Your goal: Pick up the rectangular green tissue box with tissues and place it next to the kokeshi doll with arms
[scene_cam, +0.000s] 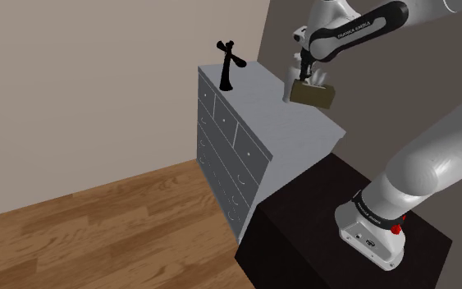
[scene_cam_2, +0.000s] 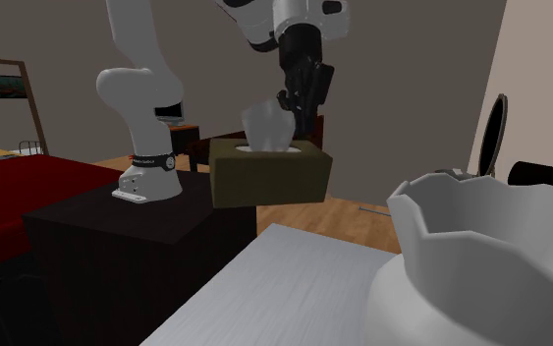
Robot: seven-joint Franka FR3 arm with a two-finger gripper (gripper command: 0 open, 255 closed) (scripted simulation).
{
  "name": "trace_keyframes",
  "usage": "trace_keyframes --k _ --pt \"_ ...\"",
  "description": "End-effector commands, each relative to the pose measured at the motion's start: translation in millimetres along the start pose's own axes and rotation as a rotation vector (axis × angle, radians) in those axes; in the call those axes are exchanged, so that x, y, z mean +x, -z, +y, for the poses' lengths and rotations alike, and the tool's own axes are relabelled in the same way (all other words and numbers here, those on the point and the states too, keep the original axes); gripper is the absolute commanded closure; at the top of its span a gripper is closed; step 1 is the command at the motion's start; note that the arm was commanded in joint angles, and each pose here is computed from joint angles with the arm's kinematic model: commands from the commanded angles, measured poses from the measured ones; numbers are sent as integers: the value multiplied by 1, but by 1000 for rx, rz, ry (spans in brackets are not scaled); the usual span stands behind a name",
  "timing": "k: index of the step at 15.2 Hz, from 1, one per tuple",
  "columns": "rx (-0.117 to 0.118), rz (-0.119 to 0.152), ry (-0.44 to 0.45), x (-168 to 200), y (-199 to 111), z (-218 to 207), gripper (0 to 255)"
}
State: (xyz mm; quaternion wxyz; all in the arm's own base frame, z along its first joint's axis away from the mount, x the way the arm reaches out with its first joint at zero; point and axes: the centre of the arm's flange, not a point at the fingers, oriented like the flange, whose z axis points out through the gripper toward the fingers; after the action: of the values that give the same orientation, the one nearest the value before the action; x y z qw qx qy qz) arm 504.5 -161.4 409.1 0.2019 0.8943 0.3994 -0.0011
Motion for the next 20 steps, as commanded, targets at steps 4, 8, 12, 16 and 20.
trace_keyframes --k 4,8,12,16,20 --pt "0 0 0 -4 25 9 255" --pt "0 0 0 -8 44 17 255" --pt "0 0 0 -11 63 24 255" --pt "0 0 0 -15 83 32 255" --pt "0 0 0 -18 102 40 255"
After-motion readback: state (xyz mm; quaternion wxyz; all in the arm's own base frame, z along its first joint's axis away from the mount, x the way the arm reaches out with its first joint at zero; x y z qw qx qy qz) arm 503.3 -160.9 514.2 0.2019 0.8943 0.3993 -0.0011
